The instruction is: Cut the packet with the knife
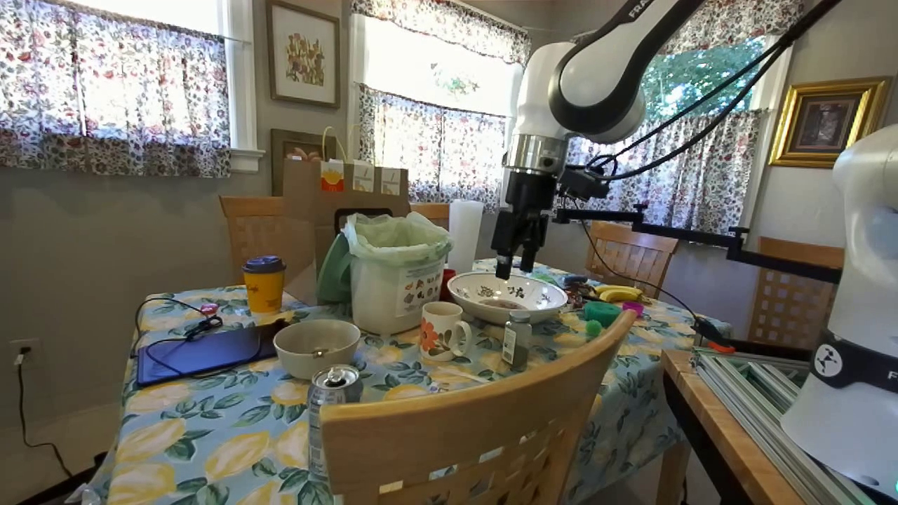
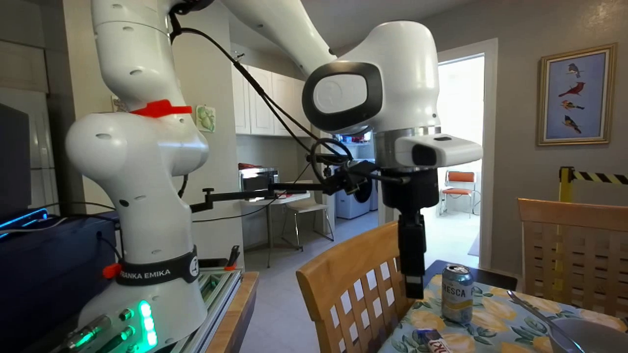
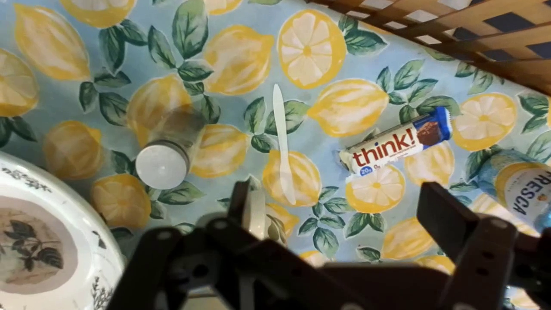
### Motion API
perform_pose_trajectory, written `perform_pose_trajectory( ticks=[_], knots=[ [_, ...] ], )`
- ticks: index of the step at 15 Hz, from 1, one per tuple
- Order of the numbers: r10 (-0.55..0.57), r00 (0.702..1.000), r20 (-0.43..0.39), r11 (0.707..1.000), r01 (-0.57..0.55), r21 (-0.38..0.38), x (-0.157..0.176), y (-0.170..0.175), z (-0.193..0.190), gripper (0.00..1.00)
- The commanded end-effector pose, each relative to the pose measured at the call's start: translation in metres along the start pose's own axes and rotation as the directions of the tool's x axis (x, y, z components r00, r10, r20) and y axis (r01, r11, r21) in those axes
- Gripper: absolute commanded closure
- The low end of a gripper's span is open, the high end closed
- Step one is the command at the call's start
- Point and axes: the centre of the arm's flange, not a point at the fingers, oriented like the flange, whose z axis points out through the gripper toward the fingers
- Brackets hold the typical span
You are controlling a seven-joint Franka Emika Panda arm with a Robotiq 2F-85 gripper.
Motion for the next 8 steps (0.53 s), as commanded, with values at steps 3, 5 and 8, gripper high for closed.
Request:
perform_pose_trajectory(
  ticks=[3,5,8],
  knots=[
    [0.009,1.000,0.015,1.000,-0.008,-0.026,0.011,0.015,0.057,0.00],
    [-0.002,1.000,0.014,0.999,0.002,-0.034,0.009,0.016,0.073,0.00],
    [-0.010,1.000,0.027,0.999,0.012,-0.044,0.008,0.019,0.095,0.00]
  ],
)
